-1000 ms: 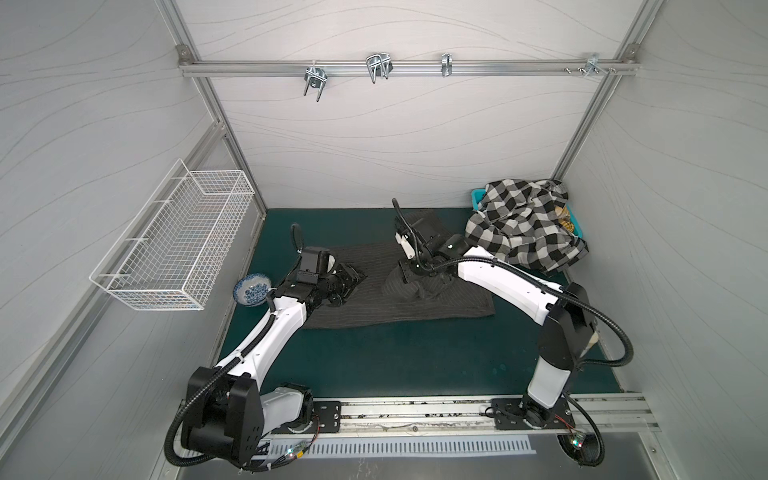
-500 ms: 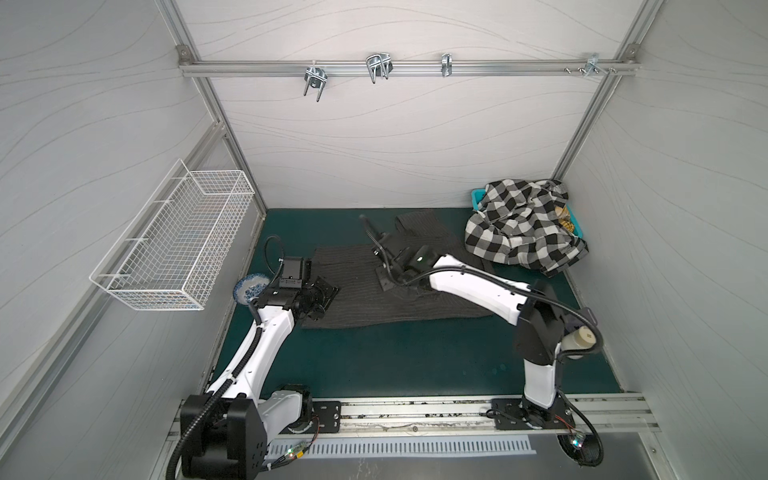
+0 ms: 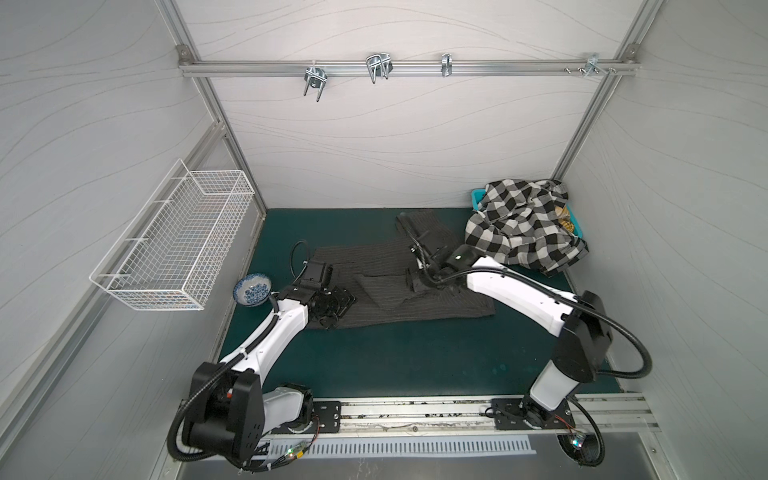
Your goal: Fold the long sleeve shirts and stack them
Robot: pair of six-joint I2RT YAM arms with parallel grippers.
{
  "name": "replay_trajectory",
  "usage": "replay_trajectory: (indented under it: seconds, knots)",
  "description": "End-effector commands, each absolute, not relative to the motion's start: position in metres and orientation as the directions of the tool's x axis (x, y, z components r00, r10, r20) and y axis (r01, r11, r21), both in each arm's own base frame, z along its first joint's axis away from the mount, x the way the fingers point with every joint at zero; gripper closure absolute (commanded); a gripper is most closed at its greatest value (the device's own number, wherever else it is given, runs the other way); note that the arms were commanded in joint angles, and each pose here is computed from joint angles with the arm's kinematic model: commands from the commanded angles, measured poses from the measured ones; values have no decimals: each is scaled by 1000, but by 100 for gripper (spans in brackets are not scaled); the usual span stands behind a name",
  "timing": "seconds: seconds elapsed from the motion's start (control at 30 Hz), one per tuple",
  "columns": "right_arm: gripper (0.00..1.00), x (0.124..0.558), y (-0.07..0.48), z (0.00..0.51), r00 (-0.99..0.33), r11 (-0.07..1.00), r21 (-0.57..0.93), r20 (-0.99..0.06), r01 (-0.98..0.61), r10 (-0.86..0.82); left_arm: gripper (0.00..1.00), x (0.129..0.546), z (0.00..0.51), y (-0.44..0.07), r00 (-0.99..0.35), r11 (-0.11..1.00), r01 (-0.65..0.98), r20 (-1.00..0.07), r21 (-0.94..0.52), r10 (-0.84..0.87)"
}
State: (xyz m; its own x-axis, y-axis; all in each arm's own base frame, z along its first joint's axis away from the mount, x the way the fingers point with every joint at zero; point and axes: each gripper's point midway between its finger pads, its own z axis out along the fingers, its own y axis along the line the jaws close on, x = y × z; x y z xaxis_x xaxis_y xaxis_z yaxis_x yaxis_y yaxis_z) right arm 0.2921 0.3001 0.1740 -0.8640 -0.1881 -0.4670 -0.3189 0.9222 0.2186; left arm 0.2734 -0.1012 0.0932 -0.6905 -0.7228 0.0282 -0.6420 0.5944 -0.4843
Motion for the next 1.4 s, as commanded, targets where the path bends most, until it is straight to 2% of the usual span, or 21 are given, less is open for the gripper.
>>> replay_trajectory:
  seconds: [0.0,0.13,0.3,0.43,0.67,0.7,0.73,0.83,0.93,1.07,1.27,1.37]
  knots:
    - [39,280,278,152,-924,937,247,-350,-248,-152,25,333,130,-106,-694,615,-583,-68,-531,-717]
    - [40,288,250,139,-955,945,290,-290,-152,-65,29,365,108,-93,-699,661,-640,-60,-391,-712]
    - [41,293,228,121,-978,943,327,-211,-64,7,29,395,87,-98,-719,684,-652,-19,-327,-694]
    - [39,299,213,110,-986,931,366,-149,17,77,30,398,68,-99,-730,703,-664,17,-253,-683]
    - [36,304,205,98,-986,920,385,-107,74,125,41,403,49,-113,-728,693,-674,73,-255,-681]
    - [36,304,204,97,-986,920,385,-103,81,130,44,404,47,-116,-729,692,-673,79,-261,-680]
    - [36,303,203,95,-986,920,384,-99,85,133,51,405,46,-120,-730,690,-672,83,-270,-678]
    - [37,305,198,92,-984,918,382,-88,108,153,78,405,53,-126,-731,684,-667,85,-296,-677]
    - [37,309,195,90,-981,905,404,-70,136,178,100,410,69,-128,-752,699,-631,42,-336,-658]
    - [34,319,193,91,-972,868,458,-35,191,232,100,406,90,-126,-791,741,-570,-5,-355,-611]
    - [29,336,187,84,-935,784,527,66,330,349,100,358,169,-94,-800,846,-376,-329,-377,-502]
    - [29,344,190,78,-917,736,564,110,375,383,100,328,190,-87,-765,854,-297,-429,-426,-480]
